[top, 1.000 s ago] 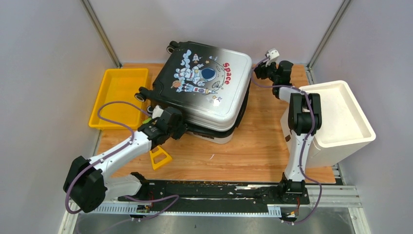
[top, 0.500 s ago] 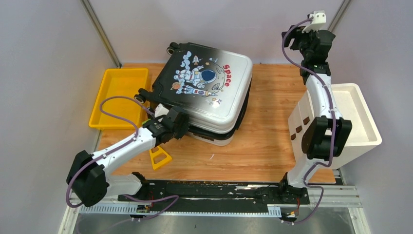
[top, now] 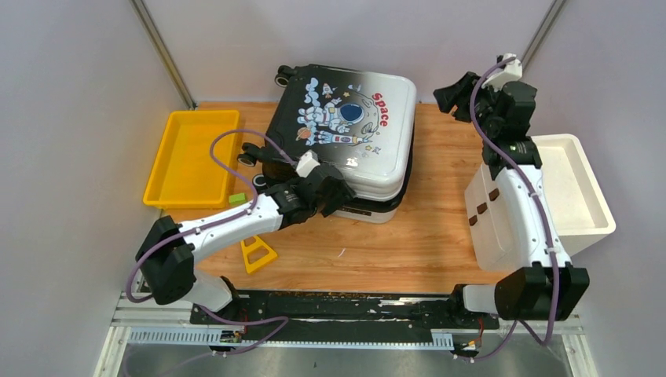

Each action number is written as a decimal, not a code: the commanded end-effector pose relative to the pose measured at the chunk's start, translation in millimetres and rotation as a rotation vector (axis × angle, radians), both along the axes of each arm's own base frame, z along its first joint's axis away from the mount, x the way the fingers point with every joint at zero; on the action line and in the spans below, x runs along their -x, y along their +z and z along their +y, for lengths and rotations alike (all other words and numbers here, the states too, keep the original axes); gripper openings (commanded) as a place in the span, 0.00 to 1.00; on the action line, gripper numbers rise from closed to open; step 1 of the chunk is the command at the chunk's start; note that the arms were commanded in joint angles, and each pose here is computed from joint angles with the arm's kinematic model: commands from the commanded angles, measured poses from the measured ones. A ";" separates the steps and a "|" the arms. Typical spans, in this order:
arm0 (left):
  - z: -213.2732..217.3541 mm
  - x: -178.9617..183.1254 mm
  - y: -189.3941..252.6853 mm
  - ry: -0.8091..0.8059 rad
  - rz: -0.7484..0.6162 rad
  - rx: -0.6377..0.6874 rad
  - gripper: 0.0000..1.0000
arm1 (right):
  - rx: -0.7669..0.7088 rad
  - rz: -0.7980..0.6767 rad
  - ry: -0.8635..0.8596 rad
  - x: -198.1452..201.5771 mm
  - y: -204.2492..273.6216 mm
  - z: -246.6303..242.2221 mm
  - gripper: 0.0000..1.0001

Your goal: Open, take out, and arrange the luggage

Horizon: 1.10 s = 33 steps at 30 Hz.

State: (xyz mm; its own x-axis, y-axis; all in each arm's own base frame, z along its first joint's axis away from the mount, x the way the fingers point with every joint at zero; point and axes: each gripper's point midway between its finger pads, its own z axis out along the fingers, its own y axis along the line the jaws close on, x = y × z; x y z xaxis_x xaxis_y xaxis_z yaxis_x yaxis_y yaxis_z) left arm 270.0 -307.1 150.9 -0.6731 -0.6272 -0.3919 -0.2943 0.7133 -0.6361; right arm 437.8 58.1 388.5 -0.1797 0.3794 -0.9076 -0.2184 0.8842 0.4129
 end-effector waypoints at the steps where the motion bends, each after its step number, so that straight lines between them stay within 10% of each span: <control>1: -24.9 7.1 46.8 -0.253 -0.154 -0.023 0.65 | -0.131 0.184 0.012 35.7 -40.3 21.9 0.58; 11: 48.8 -12.2 117.7 -0.599 -0.429 -0.397 0.72 | -0.108 0.248 0.127 97.5 -70.9 59.9 0.70; 20: 199.0 -70.4 183.3 -0.050 -0.496 -0.161 0.99 | -0.110 0.233 0.161 132.3 -81.6 68.8 0.90; 26: 250.4 -87.2 160.2 0.134 -0.416 0.174 1.00 | -0.123 0.270 0.212 141.1 -95.2 79.6 0.99; 33: 276.5 -102.1 116.4 0.221 -0.380 0.233 1.00 | -0.104 0.278 0.230 146.9 -105.8 84.6 1.00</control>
